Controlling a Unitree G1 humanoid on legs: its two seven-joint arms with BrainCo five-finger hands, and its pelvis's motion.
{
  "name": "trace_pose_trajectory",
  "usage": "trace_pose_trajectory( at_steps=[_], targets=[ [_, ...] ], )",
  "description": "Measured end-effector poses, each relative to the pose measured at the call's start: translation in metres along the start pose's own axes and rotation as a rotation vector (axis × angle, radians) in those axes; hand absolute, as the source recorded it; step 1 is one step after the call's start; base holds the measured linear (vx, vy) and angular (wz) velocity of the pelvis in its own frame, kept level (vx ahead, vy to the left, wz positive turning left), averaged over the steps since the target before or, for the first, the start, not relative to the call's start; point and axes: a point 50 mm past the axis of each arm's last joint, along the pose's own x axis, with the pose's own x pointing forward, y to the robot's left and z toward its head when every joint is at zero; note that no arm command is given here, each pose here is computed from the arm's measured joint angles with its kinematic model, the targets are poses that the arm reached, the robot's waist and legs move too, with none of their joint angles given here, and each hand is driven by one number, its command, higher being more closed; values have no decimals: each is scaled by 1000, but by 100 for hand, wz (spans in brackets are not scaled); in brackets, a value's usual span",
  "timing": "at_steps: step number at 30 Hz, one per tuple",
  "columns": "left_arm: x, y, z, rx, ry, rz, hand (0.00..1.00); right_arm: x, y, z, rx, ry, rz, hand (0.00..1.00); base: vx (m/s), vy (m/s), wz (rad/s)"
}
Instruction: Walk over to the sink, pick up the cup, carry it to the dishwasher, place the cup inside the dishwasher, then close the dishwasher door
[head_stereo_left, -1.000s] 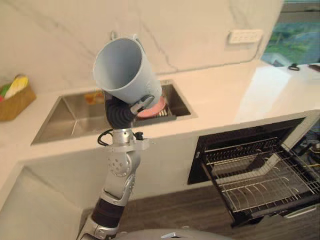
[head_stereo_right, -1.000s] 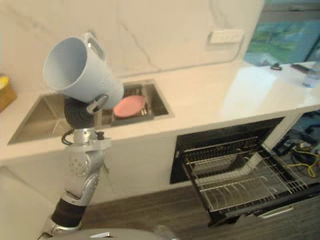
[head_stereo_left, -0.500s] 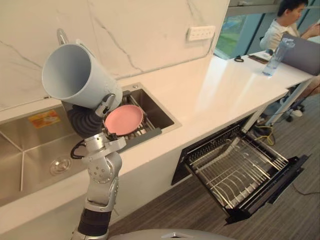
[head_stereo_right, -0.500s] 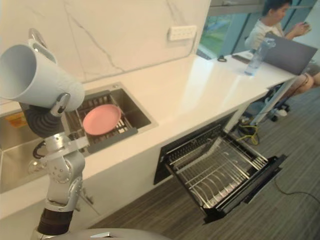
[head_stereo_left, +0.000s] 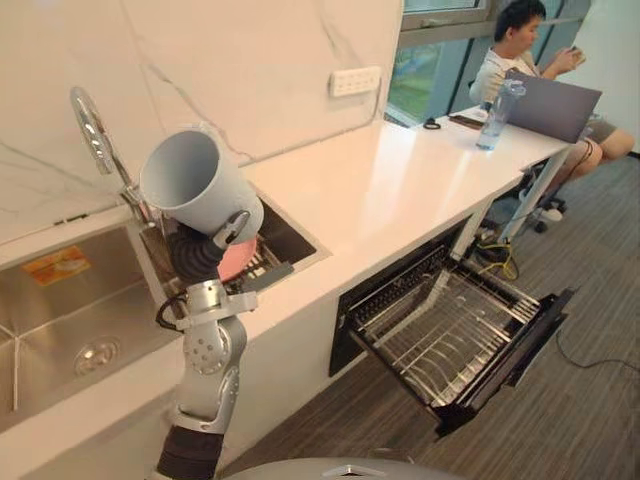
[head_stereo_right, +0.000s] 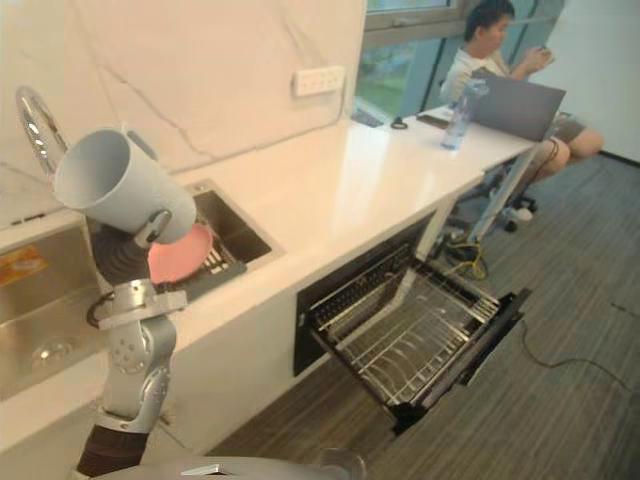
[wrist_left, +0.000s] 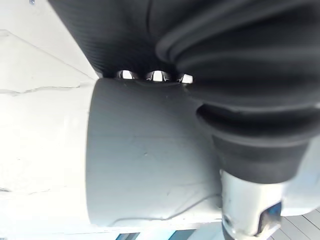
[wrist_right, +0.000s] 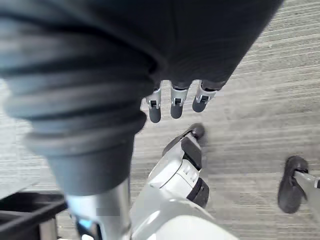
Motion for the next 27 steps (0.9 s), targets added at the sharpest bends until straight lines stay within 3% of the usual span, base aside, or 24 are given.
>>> trace_pose_trajectory(
  at_steps=[4,6,15,20,24,27],
  targets=[
    [-1,9,-5,40,40,-1,100,-1,4,-11,-15,35,3,0,233,-475,20],
    [-3,6,-9,16,74,19,100,3,9,9,-25,-10,14,0,205,-303,-4],
    [4,15,-7,58,78,44,100,8,22,34,-34,-44,-8,0,68,-13,11],
    [6,19,-6,69,78,27,100,8,17,25,64,-12,-39,0,-57,36,0],
    [4,13,-8,19,104,-33,100,7,11,32,314,-95,-75,0,-74,39,-6],
    [1,4,-12,-28,135,-93,100,4,16,41,407,-187,-85,0,-63,39,-25]
  ],
)
